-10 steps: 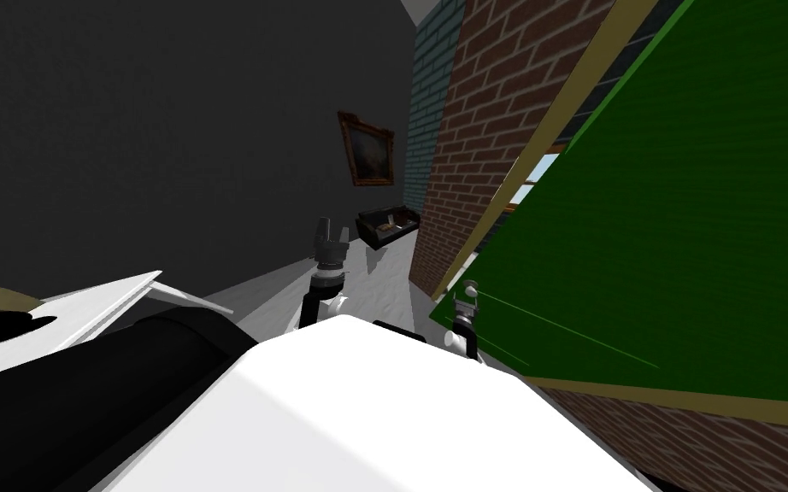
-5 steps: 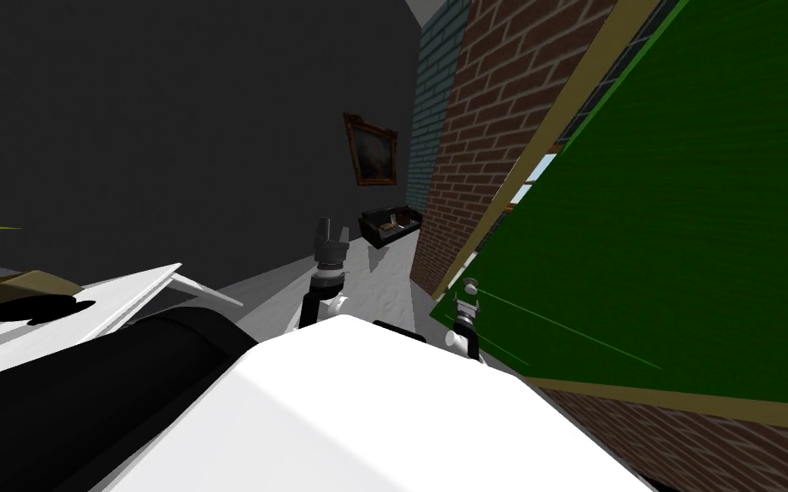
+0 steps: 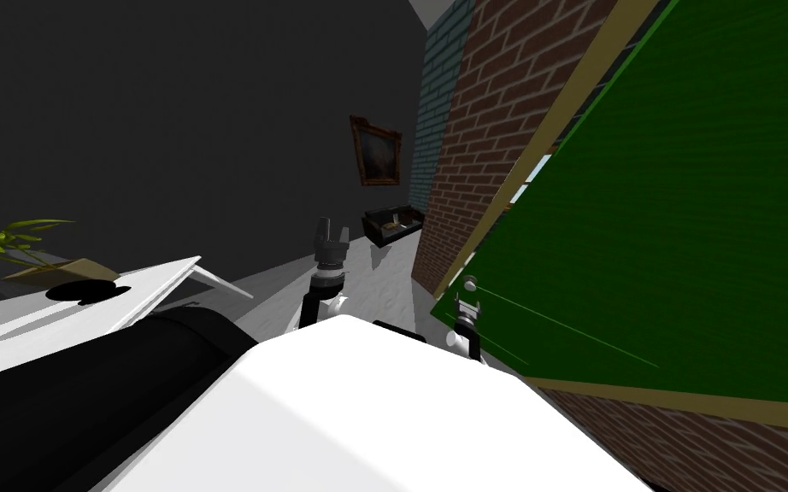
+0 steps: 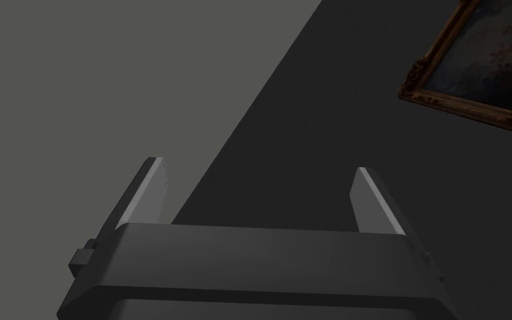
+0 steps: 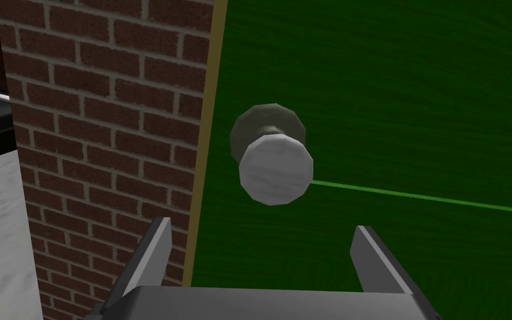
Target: Pull the door open
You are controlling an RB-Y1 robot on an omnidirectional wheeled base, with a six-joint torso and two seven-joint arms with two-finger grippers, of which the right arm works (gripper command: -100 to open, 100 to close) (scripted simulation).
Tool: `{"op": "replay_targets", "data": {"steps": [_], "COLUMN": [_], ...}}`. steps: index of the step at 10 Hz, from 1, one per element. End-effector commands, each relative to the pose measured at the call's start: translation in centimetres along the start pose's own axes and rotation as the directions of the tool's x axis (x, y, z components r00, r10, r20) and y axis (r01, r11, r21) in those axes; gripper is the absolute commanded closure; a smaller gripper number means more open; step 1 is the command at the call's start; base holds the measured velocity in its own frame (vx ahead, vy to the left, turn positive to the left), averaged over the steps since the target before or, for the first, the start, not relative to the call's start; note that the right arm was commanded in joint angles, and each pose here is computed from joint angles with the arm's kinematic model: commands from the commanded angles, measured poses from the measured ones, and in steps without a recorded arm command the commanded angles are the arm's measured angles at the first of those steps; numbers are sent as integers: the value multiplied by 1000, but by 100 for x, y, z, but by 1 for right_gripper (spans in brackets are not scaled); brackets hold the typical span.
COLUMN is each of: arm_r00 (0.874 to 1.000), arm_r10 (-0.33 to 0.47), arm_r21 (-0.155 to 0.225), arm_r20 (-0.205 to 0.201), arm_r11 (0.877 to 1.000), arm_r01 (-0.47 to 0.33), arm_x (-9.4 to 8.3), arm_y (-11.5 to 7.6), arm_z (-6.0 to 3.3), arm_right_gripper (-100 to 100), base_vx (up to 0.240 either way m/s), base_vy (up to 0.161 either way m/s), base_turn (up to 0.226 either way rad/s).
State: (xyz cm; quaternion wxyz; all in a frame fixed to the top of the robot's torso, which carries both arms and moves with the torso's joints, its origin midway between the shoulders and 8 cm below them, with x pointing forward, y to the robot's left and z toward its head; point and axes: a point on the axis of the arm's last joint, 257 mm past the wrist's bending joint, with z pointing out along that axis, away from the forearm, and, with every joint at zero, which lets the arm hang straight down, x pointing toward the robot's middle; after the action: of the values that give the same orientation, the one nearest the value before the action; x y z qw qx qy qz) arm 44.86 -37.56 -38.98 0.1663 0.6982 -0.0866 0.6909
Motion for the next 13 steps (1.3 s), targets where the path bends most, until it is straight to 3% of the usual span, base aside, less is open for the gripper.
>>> {"op": "replay_targets", "data": {"steps": [1, 4, 5, 6, 7, 8, 11, 12, 13], "arm_r00": [999, 994, 995, 995, 995, 995, 995, 995, 995], "arm_r10": [52, 112, 98, 103, 103, 104, 104, 104, 104], "arm_r21": [-4, -9, -8, -24, -24, -41, -71, -71, -84], "arm_r20": [5, 10, 9, 10, 10, 10, 9, 9, 7], "arm_r11": [999, 994, 995, 994, 994, 994, 992, 992, 991], "arm_r01": [-52, -112, -98, -103, -103, -103, -103, -103, -103], "arm_x": [-10, -25, -19, -54, -54, -84, -119, -119, -128], "arm_y": [19, 43, 37, 223, 223, 431, 787, 787, 953], "arm_z": [2, 5, 3, -8, -8, -23, -53, -53, -69], "arm_right_gripper": [-100, -100, -100, -100, -100, -100, -100, -100, -100], "base_vx": [-76, -60, -26, 113, 163, 181, 174, 134, 175], "base_vy": [-27, -22, -6, -8, -1, 6, -21, -14, -26], "base_turn": [39, 34, 5, 107, 69, 127, 101, 38, 64]}}
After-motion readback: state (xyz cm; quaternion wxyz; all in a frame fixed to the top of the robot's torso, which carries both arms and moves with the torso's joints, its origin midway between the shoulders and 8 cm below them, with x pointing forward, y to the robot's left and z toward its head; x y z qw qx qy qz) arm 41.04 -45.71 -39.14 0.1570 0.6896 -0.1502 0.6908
